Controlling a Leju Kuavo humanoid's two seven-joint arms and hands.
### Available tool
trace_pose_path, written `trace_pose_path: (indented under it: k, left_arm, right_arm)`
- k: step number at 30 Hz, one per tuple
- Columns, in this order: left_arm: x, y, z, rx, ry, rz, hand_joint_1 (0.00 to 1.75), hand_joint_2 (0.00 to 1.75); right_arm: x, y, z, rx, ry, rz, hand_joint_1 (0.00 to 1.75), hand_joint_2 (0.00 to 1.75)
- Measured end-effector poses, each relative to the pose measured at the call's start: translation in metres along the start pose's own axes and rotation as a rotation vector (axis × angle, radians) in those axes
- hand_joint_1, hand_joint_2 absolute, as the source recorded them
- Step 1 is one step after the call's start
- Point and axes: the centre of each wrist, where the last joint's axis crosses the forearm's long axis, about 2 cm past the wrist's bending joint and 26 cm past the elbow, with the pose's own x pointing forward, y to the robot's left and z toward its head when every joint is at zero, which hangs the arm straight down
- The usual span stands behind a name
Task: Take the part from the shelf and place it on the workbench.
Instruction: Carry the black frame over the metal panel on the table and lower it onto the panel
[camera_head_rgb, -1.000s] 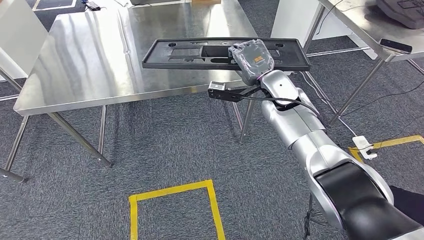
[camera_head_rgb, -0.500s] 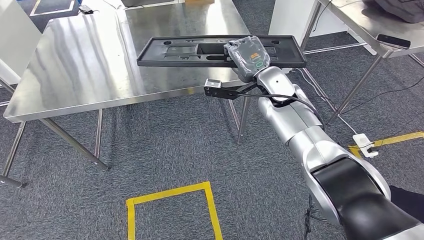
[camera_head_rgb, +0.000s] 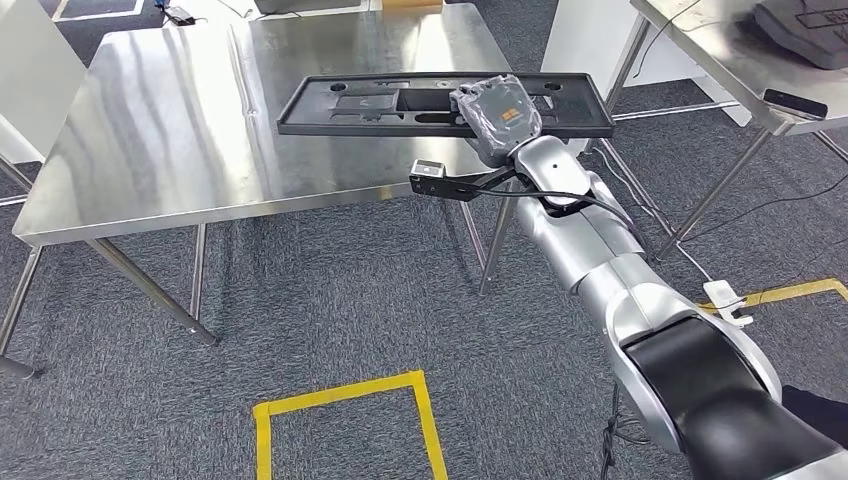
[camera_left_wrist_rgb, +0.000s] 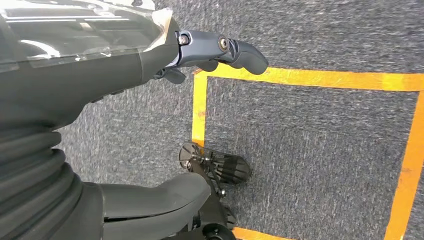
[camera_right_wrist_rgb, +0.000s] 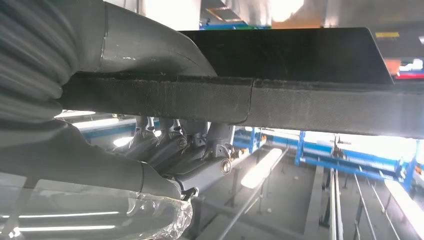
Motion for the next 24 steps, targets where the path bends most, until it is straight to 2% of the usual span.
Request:
trace_pose_path:
  k: [24]
  left_arm:
    - [0.0006, 0.0006, -0.0002, -0.021, 0.012, -0.021, 0.00, 1.75]
  right_arm:
    - [-0.0046, 0.0049, 0.0102, 0.033, 0.007, 0.012, 1.75, 1.75]
